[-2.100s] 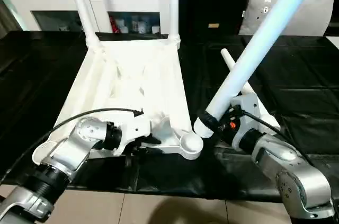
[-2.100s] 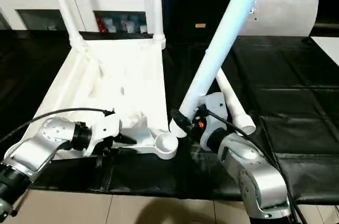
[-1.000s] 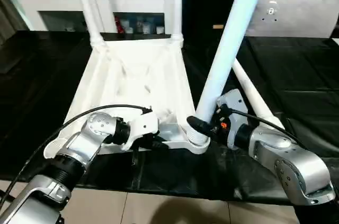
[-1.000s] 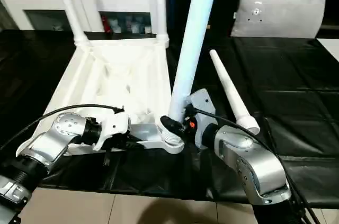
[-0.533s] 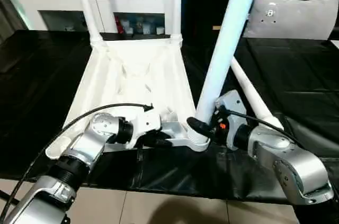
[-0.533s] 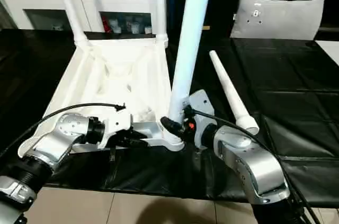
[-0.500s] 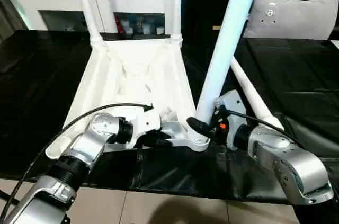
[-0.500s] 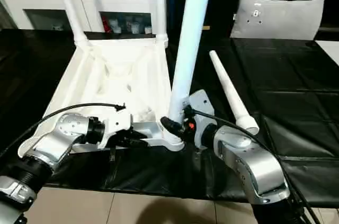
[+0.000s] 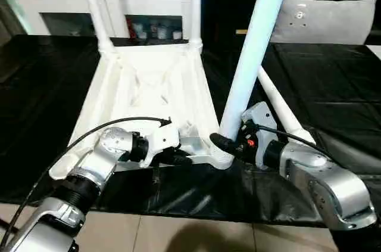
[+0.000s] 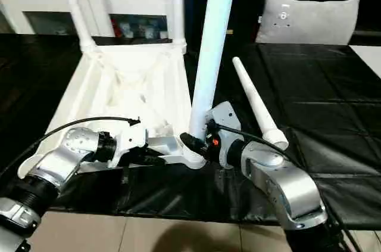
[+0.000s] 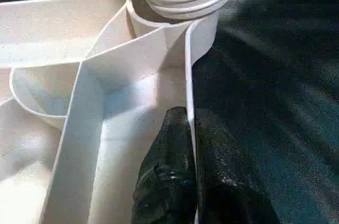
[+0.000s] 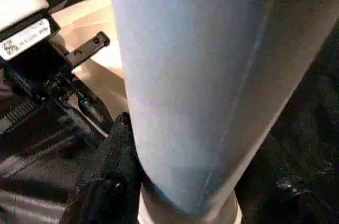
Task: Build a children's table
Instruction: Insert table leg to table base
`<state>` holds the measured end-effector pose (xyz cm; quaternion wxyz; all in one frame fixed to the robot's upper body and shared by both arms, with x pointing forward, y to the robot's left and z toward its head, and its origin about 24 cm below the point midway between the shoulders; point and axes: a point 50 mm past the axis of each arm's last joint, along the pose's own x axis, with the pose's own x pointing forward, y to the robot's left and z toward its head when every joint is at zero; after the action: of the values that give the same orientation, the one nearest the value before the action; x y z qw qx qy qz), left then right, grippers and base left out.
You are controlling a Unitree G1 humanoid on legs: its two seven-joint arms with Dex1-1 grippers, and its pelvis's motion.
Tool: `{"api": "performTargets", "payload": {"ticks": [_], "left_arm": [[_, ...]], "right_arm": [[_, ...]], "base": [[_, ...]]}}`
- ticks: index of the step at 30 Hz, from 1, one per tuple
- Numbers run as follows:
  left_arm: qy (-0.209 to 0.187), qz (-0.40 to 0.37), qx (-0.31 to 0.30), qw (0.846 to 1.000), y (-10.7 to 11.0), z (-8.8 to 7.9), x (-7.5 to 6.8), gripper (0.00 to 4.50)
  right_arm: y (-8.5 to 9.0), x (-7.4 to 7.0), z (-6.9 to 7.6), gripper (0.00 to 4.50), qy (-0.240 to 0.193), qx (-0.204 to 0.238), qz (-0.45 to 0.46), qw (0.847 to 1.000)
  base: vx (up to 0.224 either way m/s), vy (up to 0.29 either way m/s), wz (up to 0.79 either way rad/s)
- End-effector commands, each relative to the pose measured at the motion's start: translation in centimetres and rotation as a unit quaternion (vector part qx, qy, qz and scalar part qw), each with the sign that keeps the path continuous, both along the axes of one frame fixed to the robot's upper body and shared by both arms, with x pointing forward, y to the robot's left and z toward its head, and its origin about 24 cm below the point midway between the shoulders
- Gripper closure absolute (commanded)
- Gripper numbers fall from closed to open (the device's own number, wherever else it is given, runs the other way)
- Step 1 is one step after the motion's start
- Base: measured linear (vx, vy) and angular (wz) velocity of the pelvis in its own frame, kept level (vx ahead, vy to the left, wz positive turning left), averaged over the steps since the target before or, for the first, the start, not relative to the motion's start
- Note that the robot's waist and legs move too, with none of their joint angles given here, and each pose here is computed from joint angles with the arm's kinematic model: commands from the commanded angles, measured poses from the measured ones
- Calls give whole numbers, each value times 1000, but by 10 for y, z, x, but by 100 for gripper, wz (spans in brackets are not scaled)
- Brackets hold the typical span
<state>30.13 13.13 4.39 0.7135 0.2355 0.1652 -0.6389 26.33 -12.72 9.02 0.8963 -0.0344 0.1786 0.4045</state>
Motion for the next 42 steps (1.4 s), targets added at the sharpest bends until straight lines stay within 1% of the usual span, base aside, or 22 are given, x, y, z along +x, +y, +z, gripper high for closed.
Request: {"api": "performTargets", "payload": {"ticks": [1, 8, 13, 18, 22, 25, 27, 28, 30, 31, 32, 34, 35, 39, 42], "left_arm": [[-4, -28, 19, 999, 0, -2, -3, 450], [-19, -66, 27, 997, -8, 0, -3, 450], [-25, -78, 24, 996, -13, 3, -1, 450], [-31, -82, 27, 996, -13, 5, 2, 450], [-26, -92, 27, 995, -11, 6, 1, 450], [-23, -85, 21, 996, -11, 7, 2, 450], [-23, -76, 19, 997, -9, 8, 4, 450], [-23, -75, 19, 997, -9, 8, 4, 450], [-20, -65, 15, 998, -7, 8, 6, 450], [-20, -64, 15, 998, -7, 8, 6, 450], [-22, -51, 19, 998, -6, 7, 8, 450], [-23, -44, 19, 999, -5, 7, 10, 450], [-26, -28, 21, 999, -4, 7, 12, 450], [-28, -16, 24, 999, -3, 7, 15, 450], [-26, -17, 24, 999, -3, 7, 15, 450]], "right_arm": [[-3, 1, -10, 260, 28, -21, 5, 999], [-4, 2, -15, 260, 51, -13, 21, 998], [-4, 1, -21, 260, 67, -14, 27, 997], [-6, 1, -26, 260, 78, -9, 25, 997], [-11, 3, -33, 260, 85, 14, -2, 996], [-15, 1, -41, 261, 96, 34, -17, 995], [-16, -2, -45, 261, 103, 61, -27, 992], [-16, -2, -45, 261, 104, 64, -28, 992], [-20, -7, -51, 261, 105, 103, -50, 988], [-20, -7, -51, 261, 105, 105, -51, 988], [-23, -11, -57, 261, 102, 122, -64, 985], [-24, -14, -59, 261, 100, 125, -67, 985], [-24, -20, -65, 261, 97, 134, -70, 984], [-24, -27, -70, 261, 91, 142, -74, 983], [-23, -31, -72, 261, 75, 125, -70, 987]], "base": [[0, 0, 0], [0, 0, 0], [0, 0, 0], [0, 0, 0], [0, 0, 0], [0, 0, 0], [0, 0, 0], [0, 0, 0], [0, 0, 0], [0, 0, 0], [0, 0, 0], [0, 0, 0], [0, 0, 0], [0, 0, 0], [0, 0, 0]]}}
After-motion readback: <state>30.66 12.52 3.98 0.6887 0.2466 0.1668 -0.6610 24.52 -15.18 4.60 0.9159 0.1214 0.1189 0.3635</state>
